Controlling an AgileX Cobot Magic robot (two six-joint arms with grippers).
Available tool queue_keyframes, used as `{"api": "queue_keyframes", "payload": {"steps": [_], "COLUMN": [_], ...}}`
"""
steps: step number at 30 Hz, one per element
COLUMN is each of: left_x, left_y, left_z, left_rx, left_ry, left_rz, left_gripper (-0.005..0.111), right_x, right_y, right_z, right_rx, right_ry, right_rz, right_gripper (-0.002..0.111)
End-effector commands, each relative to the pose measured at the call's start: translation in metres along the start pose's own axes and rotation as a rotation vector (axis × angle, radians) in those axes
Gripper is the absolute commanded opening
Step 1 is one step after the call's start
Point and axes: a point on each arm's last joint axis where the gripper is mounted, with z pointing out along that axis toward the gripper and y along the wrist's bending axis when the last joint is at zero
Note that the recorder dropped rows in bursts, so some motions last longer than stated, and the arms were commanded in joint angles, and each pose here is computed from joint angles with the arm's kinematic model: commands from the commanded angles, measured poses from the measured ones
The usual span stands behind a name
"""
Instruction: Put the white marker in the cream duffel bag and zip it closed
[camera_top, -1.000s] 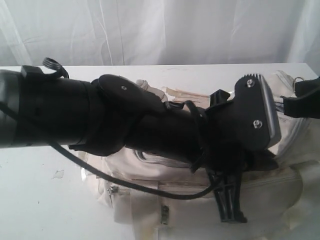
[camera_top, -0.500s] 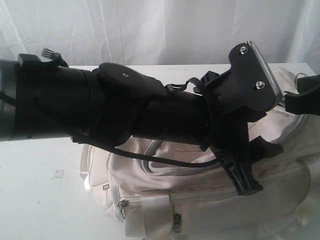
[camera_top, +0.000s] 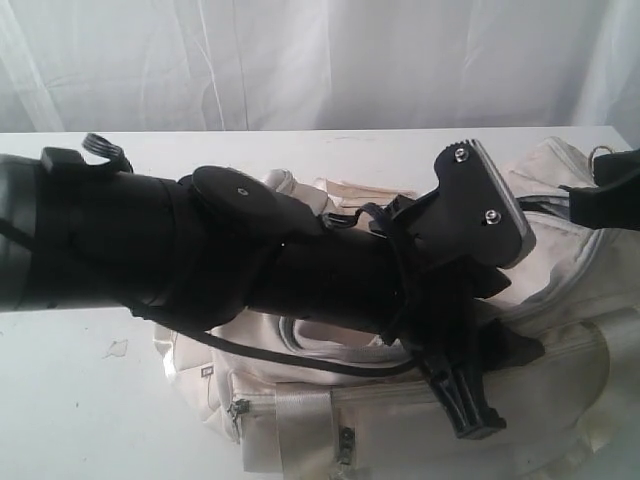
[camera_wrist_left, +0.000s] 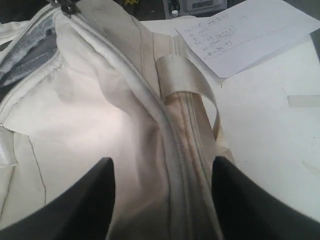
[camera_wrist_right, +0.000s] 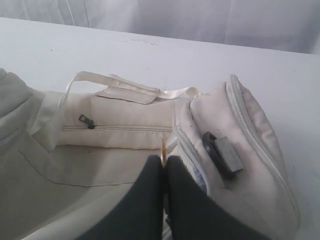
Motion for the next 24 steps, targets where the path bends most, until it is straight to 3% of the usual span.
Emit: {"api": "queue_keyframes", "payload": {"steps": [1,11,18,21,24], "left_x": [-0.016,-0.026,-0.016,-0.014,-0.014], "left_y": [0.003,0.009,0.011,0.012,0.012], "left_z": [-0.006,0.009,0.027,0.032,0.032], "left_rx": [-0.022,-0.006,0.000,-0.001,-0.001], "left_ry": [-0.050,-0.092,-0.069,-0.066,-0.067], "left_rz": [-0.021,-0.077,-0.130,-0.152,-0.154], "left_gripper": [0.061,0.061,0.060,0.051,0.022], "right_x": [-0.006,-0.008,-0.008,-0.008,-0.008], "right_y": [-0.001,-0.001,-0.001,-0.001,-0.001], "right_z": [-0.001,-0.001,-0.001,-0.001,-0.001], "right_rx": [0.009,0.011,0.011,0.011,0.011], "right_ry": [-0.045,-0.063,-0.063,-0.063,-0.059], "right_rz": [-0.007,-0.007,-0.007,-0.007,-0.007], "right_gripper": [0.000,0.000,0.000,0.000,0.000]}}
